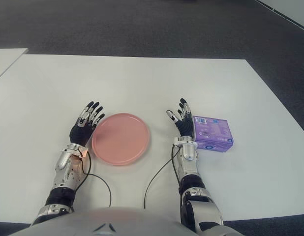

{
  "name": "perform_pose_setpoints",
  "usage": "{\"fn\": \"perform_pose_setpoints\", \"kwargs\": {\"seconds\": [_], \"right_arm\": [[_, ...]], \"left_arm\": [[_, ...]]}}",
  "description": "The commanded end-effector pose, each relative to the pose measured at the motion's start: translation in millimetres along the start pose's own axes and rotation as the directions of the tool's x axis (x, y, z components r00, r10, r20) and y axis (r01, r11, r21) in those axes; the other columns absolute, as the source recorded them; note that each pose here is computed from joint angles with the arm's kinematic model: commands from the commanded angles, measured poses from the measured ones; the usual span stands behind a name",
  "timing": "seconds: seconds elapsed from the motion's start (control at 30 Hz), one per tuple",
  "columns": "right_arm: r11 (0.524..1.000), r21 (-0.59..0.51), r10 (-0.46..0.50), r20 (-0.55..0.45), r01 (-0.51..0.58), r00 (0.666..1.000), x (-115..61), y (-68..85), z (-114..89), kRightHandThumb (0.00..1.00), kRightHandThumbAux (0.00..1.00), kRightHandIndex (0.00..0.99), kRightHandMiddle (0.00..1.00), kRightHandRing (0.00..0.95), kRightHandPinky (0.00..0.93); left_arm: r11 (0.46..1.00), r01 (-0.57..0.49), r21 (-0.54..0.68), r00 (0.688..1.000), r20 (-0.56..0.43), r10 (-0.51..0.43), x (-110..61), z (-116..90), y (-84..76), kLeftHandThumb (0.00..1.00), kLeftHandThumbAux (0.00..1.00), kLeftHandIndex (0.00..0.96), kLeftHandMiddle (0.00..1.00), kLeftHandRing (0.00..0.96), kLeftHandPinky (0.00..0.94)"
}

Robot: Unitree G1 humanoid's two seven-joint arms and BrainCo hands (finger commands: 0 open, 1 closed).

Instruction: Put the tissue paper into the plate.

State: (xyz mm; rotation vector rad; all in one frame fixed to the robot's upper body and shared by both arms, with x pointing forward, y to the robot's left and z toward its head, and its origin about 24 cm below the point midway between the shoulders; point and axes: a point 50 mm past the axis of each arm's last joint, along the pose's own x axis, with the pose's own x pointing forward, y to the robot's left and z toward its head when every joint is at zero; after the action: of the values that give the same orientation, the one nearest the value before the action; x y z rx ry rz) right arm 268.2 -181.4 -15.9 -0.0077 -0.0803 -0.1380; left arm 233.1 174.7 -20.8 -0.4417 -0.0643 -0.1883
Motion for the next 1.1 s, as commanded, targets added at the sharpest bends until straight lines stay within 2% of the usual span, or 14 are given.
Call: {"fn": "perform_pose_setpoints", "kwargs": {"seconds": [0.03, 0.6, 1.1], "right_arm": [[0.999, 0.007, -0.036, -0.251, 0.039, 0.967, -49.6, -3.9, -47.5, 0.235, 0.607, 0.094, 0.062, 0.042, 0.07], [0.999, 0.007, -0.036, -0.251, 0.039, 0.967, -50.1, -4.9, -47.5, 0.235, 0.607, 0.094, 0.062, 0.042, 0.07], [0.999, 0.006, -0.037, -0.25, 0.04, 0.968, -51.0, -6.2, -47.4, 0.235, 0.607, 0.094, 0.062, 0.042, 0.07]], "left_arm": [[0.998, -0.012, -0.057, 0.996, -0.086, 0.007, -12.2, -17.7, -0.7, 0.0, 0.44, 0.0, 0.0, 0.0, 0.0], [0.997, -0.067, -0.049, 0.993, -0.096, 0.062, -14.0, -17.8, -1.7, 0.006, 0.436, 0.0, 0.0, 0.0, 0.0], [0.996, -0.073, -0.052, 0.994, -0.088, 0.068, -14.8, -16.7, -2.5, 0.021, 0.429, 0.0, 0.0, 0.0, 0.0]]}}
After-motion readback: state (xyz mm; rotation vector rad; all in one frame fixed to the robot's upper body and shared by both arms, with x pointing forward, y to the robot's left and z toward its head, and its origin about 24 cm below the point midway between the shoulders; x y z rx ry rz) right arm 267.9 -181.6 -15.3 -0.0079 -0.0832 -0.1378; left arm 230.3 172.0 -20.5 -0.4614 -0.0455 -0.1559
